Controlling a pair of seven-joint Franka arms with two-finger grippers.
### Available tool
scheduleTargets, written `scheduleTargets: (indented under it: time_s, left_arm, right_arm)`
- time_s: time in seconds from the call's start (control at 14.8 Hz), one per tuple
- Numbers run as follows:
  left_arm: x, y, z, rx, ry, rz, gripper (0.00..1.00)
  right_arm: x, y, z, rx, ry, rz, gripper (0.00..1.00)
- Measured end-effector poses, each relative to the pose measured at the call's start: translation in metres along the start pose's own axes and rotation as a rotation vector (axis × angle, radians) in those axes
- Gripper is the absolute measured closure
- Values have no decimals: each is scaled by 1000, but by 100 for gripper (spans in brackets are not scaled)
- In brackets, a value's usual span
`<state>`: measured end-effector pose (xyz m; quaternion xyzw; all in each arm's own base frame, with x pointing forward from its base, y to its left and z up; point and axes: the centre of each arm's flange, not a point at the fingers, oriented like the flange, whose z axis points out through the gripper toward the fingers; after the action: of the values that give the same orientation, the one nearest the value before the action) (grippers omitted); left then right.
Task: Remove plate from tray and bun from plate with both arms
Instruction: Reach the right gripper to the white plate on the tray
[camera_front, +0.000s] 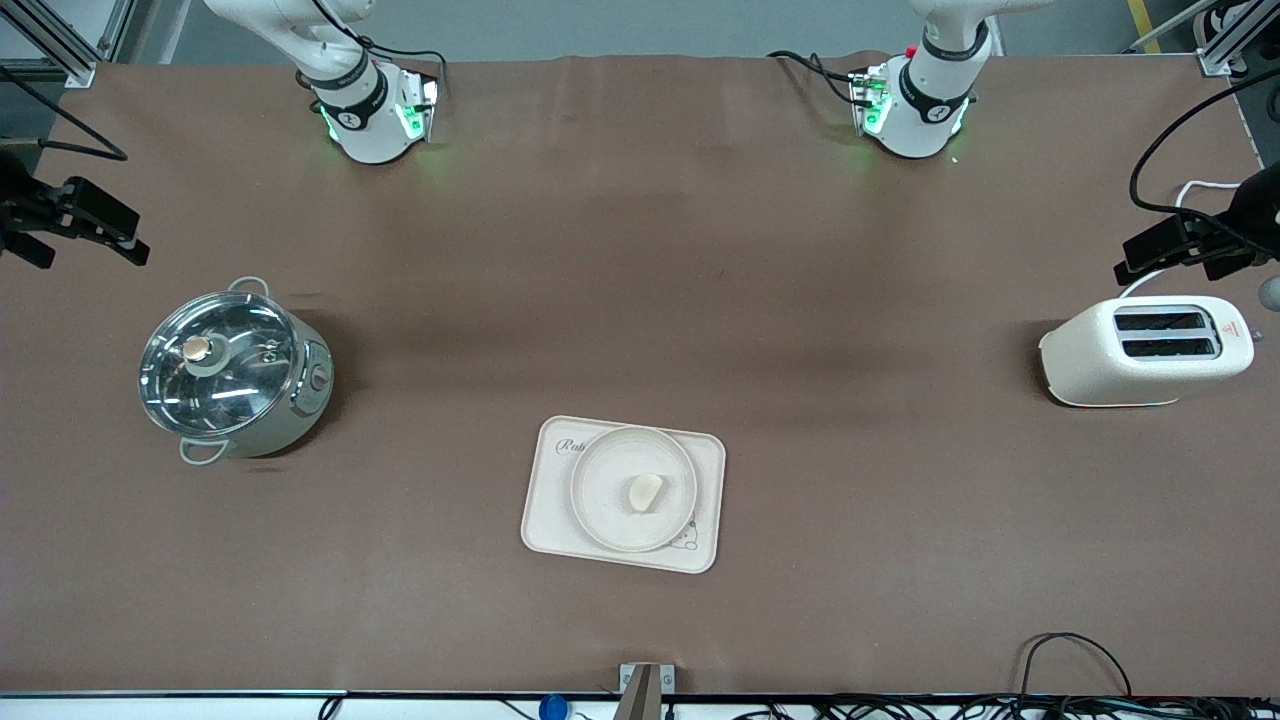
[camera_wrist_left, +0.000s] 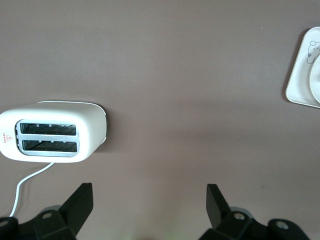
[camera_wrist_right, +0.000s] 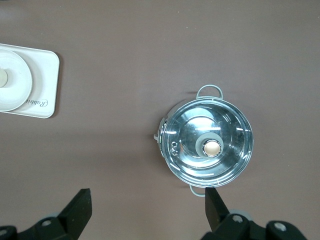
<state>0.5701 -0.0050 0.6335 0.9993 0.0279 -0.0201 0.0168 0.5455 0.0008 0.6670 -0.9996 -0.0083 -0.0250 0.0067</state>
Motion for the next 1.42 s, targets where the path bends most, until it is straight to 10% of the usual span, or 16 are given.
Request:
scheduleTargets:
  time_s: [0.61,1.02,1.42]
  left_arm:
    - [-1,9,-1,0,2,62,0]
    - [-2,16,-4,0,8,76,0]
    - [-4,32,-10,-2,21,105,0]
  right_arm:
    - [22,-35,42,20,-60,-72,0]
    - [85,-186,198,222,-73,45,0]
    - [110,-298,399,277,109,213,0]
